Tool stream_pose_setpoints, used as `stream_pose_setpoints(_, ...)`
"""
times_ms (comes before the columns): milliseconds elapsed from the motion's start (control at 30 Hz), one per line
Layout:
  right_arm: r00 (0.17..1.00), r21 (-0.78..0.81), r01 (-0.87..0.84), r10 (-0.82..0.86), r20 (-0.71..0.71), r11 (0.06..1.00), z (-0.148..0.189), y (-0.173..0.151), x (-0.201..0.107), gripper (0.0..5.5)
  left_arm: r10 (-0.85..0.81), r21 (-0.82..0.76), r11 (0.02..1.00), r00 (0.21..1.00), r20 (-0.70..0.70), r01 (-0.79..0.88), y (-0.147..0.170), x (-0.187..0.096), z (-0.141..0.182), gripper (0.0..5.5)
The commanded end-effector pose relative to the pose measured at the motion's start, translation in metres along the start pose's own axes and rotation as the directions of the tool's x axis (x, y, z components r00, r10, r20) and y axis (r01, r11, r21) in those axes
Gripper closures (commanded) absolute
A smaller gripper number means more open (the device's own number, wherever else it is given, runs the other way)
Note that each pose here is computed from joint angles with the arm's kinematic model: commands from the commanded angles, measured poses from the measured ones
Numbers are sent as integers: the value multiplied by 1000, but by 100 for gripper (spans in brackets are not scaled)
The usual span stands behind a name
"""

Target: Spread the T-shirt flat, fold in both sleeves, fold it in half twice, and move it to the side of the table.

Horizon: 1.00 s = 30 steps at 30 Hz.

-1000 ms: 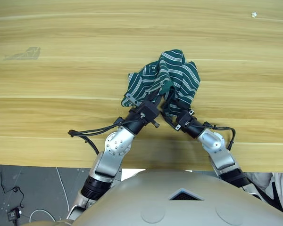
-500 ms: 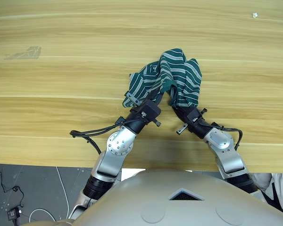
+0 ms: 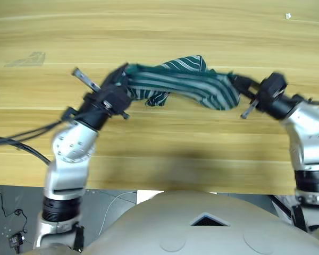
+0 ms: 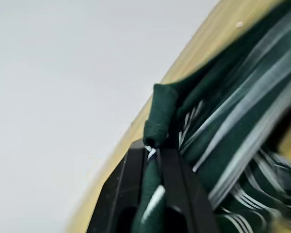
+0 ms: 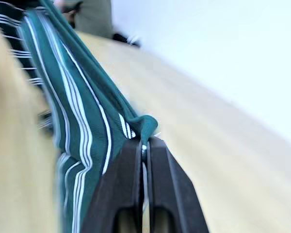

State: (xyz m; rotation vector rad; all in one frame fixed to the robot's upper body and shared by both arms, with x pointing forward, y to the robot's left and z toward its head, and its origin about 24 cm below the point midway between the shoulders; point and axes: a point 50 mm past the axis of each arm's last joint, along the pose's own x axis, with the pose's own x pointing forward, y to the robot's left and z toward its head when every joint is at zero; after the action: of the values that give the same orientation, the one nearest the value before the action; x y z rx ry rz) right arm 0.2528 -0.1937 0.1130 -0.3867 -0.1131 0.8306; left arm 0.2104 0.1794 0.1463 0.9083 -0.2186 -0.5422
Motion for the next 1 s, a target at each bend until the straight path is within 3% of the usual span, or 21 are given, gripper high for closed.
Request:
stream_pose_setpoints(33, 996, -107, 30, -21, 82, 994, 30, -29, 15, 546, -108, 129, 987, 992, 59, 100, 35, 17, 22, 547)
stream_pose_setpoints(167, 982, -272, 117, -70, 175, 955, 74, -73, 37, 546, -189, 229, 958, 980, 56, 172, 84, 61, 41, 547)
stream_pose_setpoints(267, 955, -335, 224, -138, 263, 915, 106, -101, 38, 546, -109, 314, 945, 993, 45, 89, 124, 78, 54, 547)
stream_pose_setpoints(333, 925, -352, 298, -177, 337, 887, 129, -115, 33, 546, -23, 361, 932, 997, 70, -4, 148, 83, 65, 547)
stream_pose_setpoints(500, 907, -389, 304, -139, 398, 869, 162, -123, 20, 546, 78, 405, 904, 986, 150, -133, 178, 74, 88, 547)
stream_pose_setpoints(600, 931, -412, 180, -20, 364, 893, 160, -111, 13, 546, -47, 410, 912, 994, 103, 1, 157, 70, 79, 547)
stream_pose_setpoints(667, 946, -415, -52, 178, 270, 908, 142, -83, 8, 546, -259, 413, 885, 965, 48, 217, 120, 58, 68, 547)
stream_pose_setpoints(733, 917, -365, -270, 354, 185, 891, 126, -55, -4, 546, -497, 360, 821, 865, 71, 442, 81, 37, 68, 547)
stream_pose_setpoints(833, 787, -235, -553, 594, 166, 799, 121, -16, -27, 546, -739, 212, 673, 652, 168, 708, 38, 1, 77, 547)
stream_pose_setpoints(900, 711, -193, -646, 675, 197, 738, 126, -1, -33, 546, -790, 143, 602, 562, 245, 785, 25, -14, 86, 547)
stream_pose_setpoints(1000, 652, -133, -711, 718, 245, 691, 128, 6, -34, 546, -805, 68, 541, 492, 333, 838, 22, -22, 96, 547)
